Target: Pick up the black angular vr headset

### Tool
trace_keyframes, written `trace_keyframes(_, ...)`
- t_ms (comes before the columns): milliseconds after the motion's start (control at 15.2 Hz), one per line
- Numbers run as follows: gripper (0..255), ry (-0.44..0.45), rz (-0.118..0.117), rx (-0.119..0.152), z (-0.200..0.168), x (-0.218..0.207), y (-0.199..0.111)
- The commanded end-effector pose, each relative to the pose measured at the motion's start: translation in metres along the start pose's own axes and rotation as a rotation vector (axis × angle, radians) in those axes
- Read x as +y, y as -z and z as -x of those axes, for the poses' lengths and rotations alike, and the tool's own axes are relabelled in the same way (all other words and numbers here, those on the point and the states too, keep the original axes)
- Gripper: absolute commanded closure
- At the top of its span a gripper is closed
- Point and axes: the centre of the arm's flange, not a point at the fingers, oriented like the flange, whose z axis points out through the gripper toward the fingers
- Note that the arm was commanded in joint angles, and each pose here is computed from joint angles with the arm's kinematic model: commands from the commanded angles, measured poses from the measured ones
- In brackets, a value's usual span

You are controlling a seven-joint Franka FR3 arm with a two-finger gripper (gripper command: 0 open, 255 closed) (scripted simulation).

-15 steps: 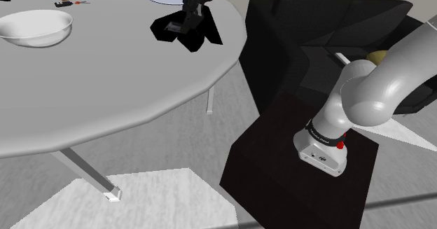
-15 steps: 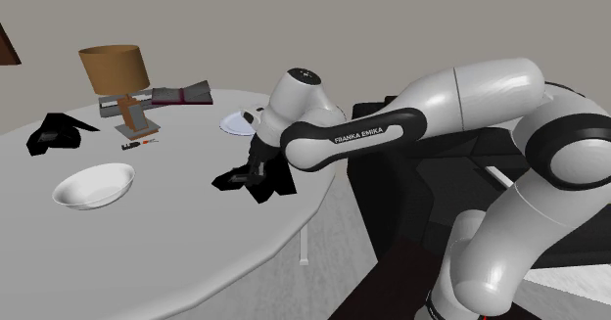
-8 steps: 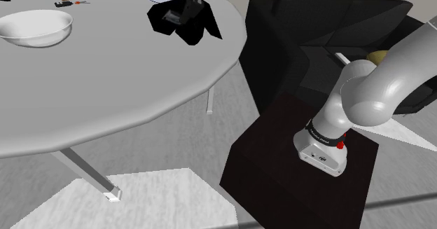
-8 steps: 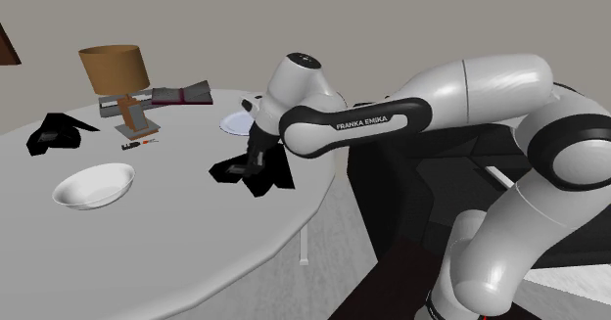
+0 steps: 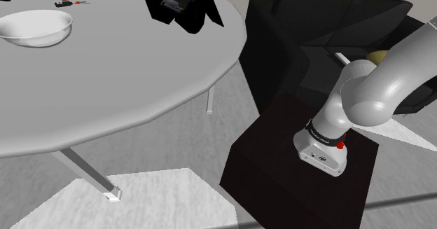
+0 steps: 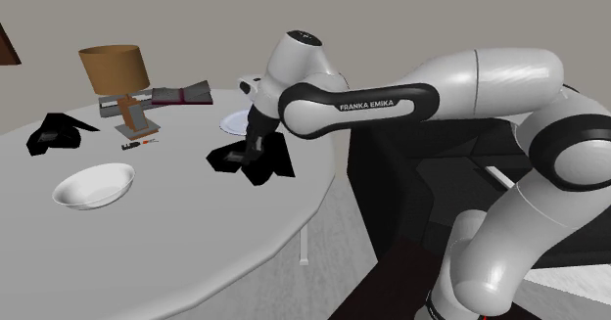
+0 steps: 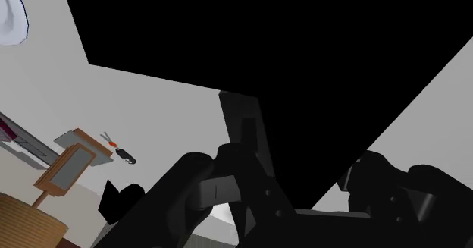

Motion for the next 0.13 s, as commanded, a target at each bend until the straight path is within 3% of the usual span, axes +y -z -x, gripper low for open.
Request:
trace_keyframes(0, 255, 0.000, 0.001, 0.001, -0.0033, 0.0017, 0.0066)
trace_keyframes(66, 255, 0.000, 0.001, 0.001, -0.0034, 0.0017, 0.0065)
